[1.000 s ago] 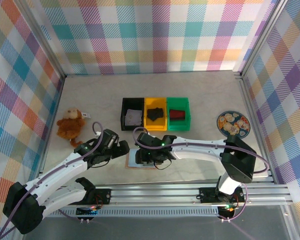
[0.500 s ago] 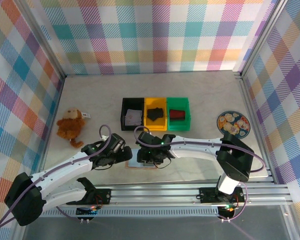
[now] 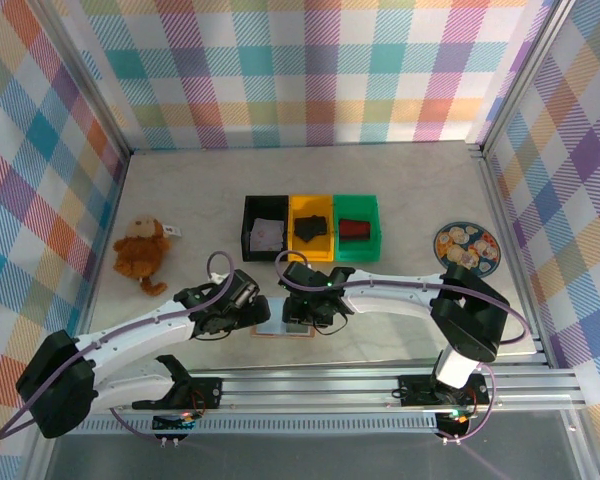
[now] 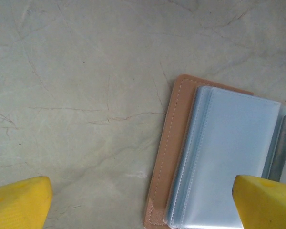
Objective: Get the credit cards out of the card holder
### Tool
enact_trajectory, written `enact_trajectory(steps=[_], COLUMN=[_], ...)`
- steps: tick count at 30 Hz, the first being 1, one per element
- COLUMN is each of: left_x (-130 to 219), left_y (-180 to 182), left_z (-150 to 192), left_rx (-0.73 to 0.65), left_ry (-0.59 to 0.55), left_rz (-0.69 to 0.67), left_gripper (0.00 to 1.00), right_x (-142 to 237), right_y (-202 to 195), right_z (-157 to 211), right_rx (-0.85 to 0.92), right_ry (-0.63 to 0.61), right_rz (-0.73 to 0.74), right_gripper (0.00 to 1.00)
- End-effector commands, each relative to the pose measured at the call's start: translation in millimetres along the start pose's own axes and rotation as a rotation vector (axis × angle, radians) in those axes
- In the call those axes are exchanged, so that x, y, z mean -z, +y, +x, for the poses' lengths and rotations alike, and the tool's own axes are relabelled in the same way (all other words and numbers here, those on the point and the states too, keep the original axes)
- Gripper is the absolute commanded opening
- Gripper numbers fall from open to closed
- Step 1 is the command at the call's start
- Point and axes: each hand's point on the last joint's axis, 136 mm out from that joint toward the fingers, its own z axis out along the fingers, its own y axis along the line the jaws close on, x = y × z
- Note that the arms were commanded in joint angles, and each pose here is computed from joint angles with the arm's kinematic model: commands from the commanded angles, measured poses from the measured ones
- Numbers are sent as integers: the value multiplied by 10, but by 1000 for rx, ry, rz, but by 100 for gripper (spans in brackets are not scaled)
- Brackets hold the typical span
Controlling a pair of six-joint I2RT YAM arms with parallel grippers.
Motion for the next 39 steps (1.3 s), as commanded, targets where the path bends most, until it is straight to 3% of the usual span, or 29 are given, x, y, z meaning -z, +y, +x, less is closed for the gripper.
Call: enact_trajectory(steps=[1,32,39], left_x=[-60,-260,-316], left_y=[11,130,148], left_z=[77,338,390], left_rx=[10,-18,-20], left_ry=[13,76,92], left_rz=[-2,-86,-105], left_gripper=[97,97,96], right_x=[-32,-152,-200], right_y=[-146,-249,-158], right_z=[15,-81,-63], right_rx=[-42,-87,-48], right_ry=[6,-16,-3], right_rz=[39,69,12], right_gripper=[52,43,42])
